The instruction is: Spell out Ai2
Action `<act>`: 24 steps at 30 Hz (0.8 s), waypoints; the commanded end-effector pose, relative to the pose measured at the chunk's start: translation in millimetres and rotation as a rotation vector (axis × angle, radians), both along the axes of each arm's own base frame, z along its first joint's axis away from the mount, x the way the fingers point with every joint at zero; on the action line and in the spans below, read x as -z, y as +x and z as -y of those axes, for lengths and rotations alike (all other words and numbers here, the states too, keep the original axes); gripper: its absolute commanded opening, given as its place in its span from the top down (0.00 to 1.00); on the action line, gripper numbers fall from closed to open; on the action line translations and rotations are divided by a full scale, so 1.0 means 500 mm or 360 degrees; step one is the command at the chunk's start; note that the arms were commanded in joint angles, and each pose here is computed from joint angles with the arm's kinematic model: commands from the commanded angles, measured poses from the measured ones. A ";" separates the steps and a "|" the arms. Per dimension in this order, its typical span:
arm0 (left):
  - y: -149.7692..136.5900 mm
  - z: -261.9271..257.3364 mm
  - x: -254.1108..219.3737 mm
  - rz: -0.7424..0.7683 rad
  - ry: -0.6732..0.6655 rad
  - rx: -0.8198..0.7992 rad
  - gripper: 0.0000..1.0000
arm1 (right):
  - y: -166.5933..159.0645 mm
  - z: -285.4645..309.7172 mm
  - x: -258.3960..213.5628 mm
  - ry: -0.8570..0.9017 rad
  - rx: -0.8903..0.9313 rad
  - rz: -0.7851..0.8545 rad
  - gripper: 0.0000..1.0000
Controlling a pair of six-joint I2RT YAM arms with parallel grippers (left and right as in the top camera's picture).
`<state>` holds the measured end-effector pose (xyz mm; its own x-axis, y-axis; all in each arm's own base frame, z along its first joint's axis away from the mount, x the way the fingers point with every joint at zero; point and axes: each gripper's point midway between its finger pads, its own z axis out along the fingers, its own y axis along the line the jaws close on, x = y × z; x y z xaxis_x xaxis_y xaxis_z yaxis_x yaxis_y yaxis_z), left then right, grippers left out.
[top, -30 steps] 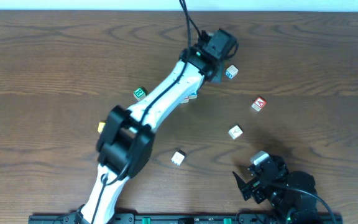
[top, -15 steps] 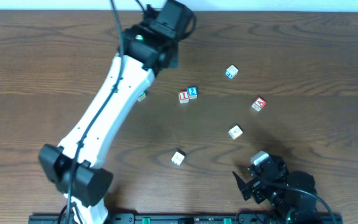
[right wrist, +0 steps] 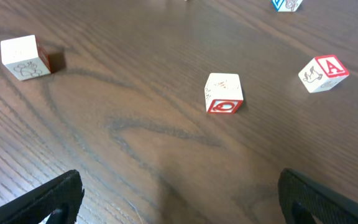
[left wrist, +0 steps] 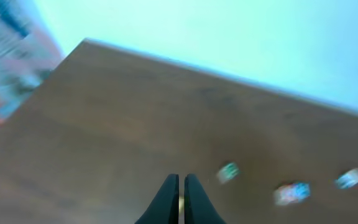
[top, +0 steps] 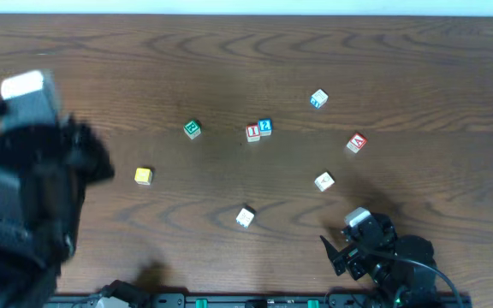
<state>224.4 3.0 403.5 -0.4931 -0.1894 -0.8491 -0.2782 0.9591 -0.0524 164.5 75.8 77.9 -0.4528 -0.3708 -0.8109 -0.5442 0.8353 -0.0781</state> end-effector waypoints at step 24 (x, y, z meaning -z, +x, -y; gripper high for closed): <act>-0.187 -0.087 0.297 -0.0434 -0.0059 -0.0338 0.05 | -0.002 -0.001 0.010 0.0023 0.0007 -0.0027 0.01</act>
